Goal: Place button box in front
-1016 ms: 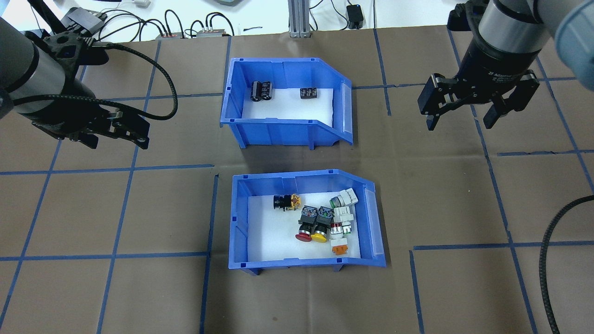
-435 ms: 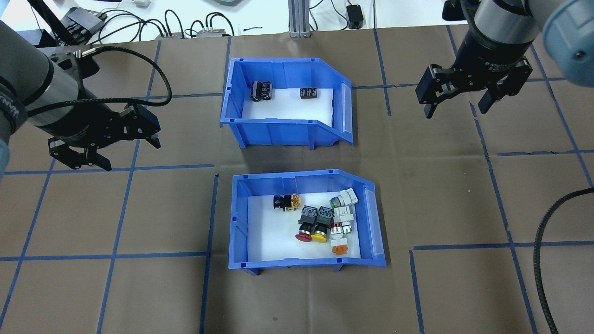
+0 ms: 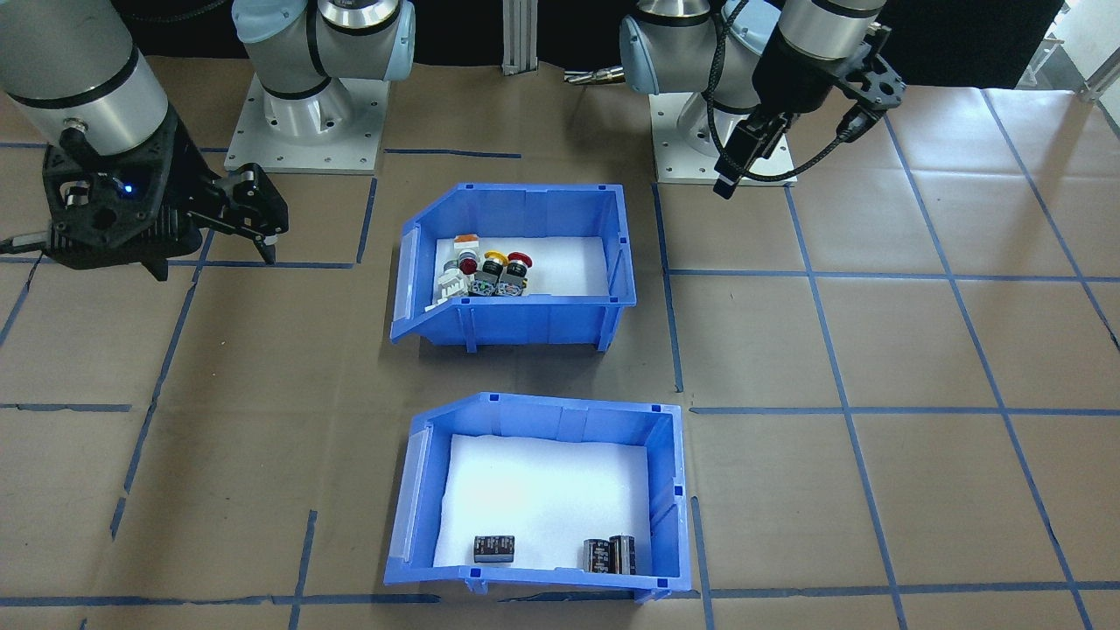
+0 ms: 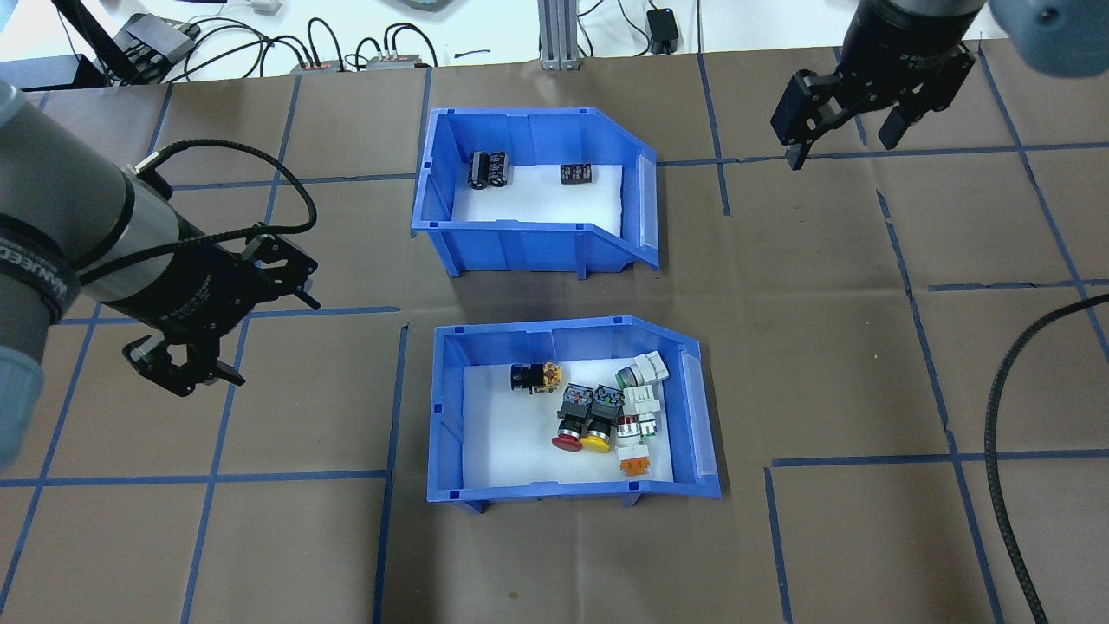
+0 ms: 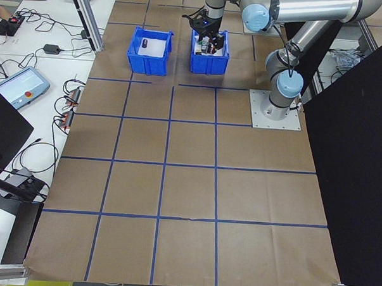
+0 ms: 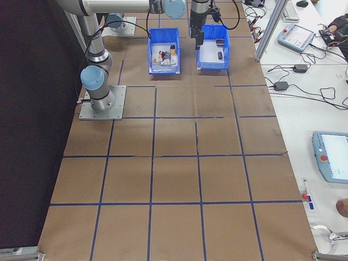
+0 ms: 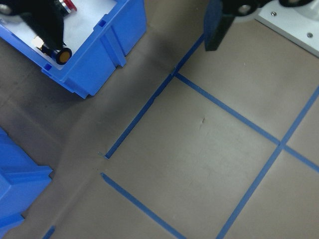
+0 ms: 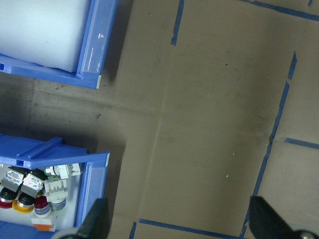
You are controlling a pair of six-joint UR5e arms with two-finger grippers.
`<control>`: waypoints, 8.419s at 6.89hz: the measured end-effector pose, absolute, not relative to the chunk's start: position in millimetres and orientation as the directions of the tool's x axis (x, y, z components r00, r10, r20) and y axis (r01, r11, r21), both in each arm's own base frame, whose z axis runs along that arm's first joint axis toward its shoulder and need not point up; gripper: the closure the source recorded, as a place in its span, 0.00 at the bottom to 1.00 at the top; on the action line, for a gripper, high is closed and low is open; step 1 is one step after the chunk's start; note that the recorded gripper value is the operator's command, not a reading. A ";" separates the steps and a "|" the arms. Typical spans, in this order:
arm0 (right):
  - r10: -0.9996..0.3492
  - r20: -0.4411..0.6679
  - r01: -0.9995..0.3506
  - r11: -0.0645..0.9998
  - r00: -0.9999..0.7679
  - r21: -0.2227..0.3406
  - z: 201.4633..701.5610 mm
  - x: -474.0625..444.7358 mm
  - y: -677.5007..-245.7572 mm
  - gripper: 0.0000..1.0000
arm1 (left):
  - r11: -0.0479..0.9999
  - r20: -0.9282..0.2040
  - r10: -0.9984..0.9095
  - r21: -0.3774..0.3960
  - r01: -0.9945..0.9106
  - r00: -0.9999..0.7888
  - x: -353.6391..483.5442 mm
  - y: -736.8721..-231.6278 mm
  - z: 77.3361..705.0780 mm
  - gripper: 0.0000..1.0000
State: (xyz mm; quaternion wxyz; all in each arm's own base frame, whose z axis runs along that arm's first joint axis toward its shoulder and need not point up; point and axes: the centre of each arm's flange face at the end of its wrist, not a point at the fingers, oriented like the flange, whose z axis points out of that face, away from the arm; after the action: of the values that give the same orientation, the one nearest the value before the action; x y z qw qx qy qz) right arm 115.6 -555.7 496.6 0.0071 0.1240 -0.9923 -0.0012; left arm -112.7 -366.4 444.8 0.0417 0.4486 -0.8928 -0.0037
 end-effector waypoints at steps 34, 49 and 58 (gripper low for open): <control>-0.974 -0.039 -0.973 0.220 -0.223 0.064 307.1 463.2 -597.0 0.00 | 0.058 0.047 -0.998 0.151 -0.987 -0.051 -313.9 -296.0 239.0 0.96; -0.980 0.097 -0.977 0.183 -0.173 0.108 355.2 306.1 -643.2 1.00 | 0.356 0.132 -0.928 0.037 -0.934 -0.349 -65.9 -314.7 367.4 1.00; -0.998 0.049 -0.993 -0.019 0.025 0.116 415.6 24.8 -476.3 1.00 | 0.222 0.139 -0.968 0.096 -0.970 -0.208 -179.3 -580.4 363.8 1.00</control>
State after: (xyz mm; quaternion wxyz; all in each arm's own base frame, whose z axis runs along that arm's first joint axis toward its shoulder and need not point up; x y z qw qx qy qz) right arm 24.8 -476.3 415.6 0.0589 0.7135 -0.6978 -0.0231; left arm -179.3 -580.4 363.8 0.0847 0.6236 -0.7771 0.0059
